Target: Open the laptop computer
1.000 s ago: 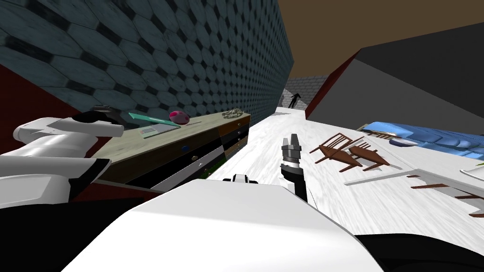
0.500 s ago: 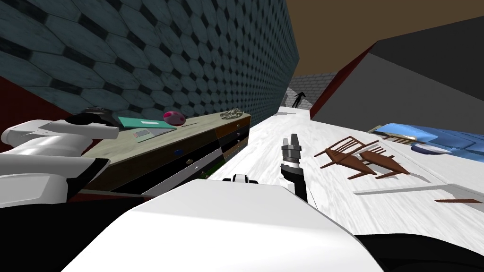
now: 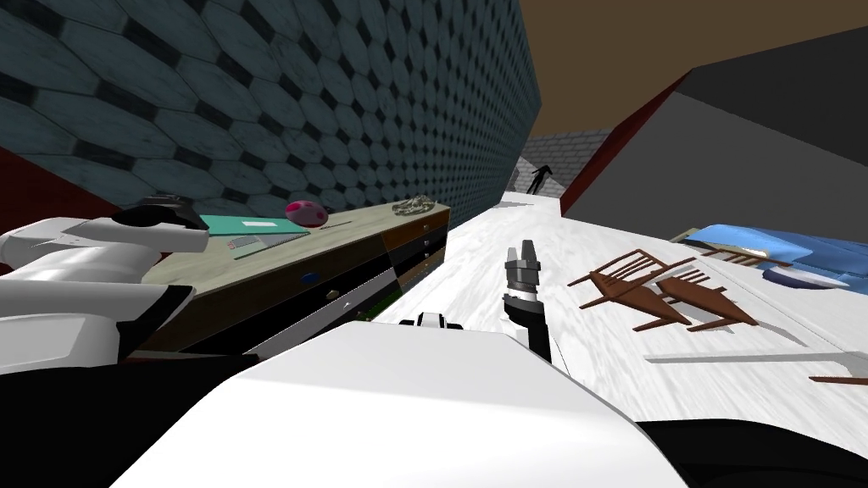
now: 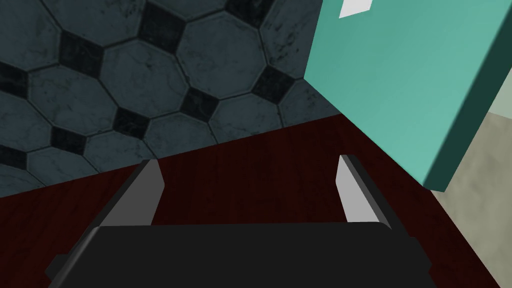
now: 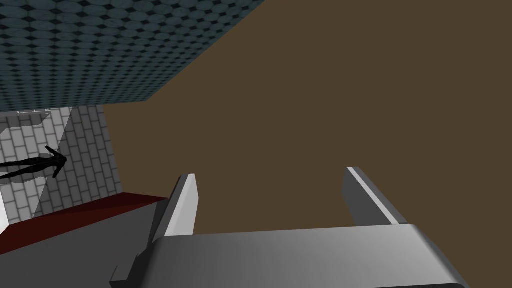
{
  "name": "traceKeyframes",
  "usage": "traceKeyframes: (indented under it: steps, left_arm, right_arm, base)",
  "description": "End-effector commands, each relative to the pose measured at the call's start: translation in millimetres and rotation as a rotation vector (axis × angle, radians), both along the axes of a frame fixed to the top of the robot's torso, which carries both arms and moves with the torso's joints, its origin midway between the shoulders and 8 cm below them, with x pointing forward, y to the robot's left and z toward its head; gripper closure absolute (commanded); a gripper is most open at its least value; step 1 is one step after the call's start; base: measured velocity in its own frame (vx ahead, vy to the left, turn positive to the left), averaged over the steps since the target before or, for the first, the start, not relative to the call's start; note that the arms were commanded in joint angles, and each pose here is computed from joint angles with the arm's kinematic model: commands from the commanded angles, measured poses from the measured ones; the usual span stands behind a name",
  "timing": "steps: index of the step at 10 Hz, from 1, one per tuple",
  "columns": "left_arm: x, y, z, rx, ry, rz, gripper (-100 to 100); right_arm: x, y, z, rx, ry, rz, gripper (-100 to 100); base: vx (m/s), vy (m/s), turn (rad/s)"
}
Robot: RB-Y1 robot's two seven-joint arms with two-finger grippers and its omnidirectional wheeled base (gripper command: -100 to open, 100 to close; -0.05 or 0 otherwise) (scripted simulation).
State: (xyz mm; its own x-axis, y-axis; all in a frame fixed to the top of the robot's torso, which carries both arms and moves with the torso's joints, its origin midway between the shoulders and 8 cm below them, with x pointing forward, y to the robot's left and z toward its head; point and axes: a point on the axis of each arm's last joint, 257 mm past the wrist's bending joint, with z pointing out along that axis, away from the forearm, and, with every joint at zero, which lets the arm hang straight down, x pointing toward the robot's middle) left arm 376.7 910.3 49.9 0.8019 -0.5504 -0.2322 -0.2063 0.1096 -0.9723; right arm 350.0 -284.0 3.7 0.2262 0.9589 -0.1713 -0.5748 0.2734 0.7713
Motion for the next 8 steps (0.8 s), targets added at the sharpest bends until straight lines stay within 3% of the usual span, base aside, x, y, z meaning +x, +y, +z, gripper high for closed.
traceKeyframes:
  steps: [1,2,3,4,8]
  left_arm:
    - [-6.6,3.3,-9.3,0.003,0.032,0.011,-100]
    - [-5.7,2.6,-15.7,0.000,0.048,0.009,-100]
    - [-15.9,9.0,-5.3,0.007,0.022,0.029,-100]
    - [-21.7,12.3,-7.9,0.009,0.032,0.040,-100]
    - [-21.3,11.7,-8.4,0.008,0.031,0.040,-100]
  right_arm:
    - [0.0,0.0,-0.1,0.000,0.000,0.000,0]
    - [0.0,0.0,0.0,0.000,0.000,0.000,0]
    - [0.0,0.0,0.0,0.000,0.000,0.000,0]
    - [0.0,0.0,-0.1,0.000,0.000,0.000,0]
    - [0.0,0.0,0.0,0.000,0.000,0.000,0]
  base:
    - [0.098,-0.044,0.062]
    - [0.048,-0.023,-0.007]
    - [0.076,-0.034,0.042]
    - [0.131,-0.063,0.094]
    - [0.033,-0.028,0.005]
